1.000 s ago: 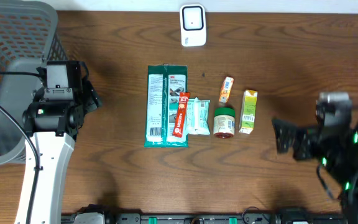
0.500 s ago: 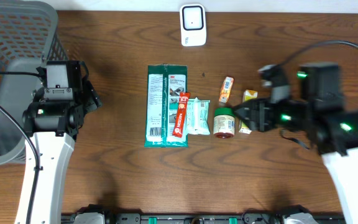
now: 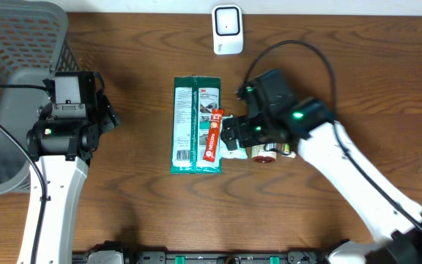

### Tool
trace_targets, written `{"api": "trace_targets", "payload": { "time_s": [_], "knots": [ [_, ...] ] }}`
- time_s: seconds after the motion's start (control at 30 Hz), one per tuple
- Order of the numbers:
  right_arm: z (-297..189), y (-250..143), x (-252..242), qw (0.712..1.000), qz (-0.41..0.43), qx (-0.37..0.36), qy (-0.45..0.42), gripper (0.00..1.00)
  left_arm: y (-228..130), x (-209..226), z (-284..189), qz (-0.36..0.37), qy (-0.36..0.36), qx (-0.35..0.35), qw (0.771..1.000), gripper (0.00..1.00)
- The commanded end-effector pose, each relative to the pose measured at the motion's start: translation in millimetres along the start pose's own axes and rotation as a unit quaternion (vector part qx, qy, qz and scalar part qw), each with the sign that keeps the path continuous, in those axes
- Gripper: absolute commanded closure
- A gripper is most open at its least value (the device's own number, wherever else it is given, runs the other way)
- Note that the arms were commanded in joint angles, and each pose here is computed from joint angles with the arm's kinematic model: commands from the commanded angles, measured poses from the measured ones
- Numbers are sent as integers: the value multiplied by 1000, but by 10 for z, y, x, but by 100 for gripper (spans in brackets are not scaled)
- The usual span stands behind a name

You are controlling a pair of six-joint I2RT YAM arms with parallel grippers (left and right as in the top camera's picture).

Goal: Scan the item barcode
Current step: 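Reach the right gripper over and grasp the Nescafe stick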

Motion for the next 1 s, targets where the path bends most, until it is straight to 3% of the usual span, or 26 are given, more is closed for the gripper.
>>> {"api": "trace_targets", "payload": {
  "time_s": [0.0,0.1,0.27,0.57,0.97],
  "knots": [
    [262,11,4,999,10,15,-26,27,31,33,-29,0,7,-6,1000,14],
    [465,32,9,999,12,25,-31,47,31,33,-29,0,7,-6,1000,14],
    [777,106,54,999,15,22,-26,46,31,33,-29,0,7,-6,1000,14],
    [1174,353,118,998,52,-39,-19,56,31,33,-29,1,7,-6,1000,14],
    [1394,224,246,993,78,-61,-58,69,31,33,-29,0,7,-6,1000,14]
  ]
}}
Point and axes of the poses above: each gripper's point midway between its finger pads, its own z axis out along the fingers, its own x axis along the line the jaws close on, y = z × x, the point moved 6 cm from there along -z, back along the fingers, and after that the axes turned 9 degrees about z, right-handed, at the moved point
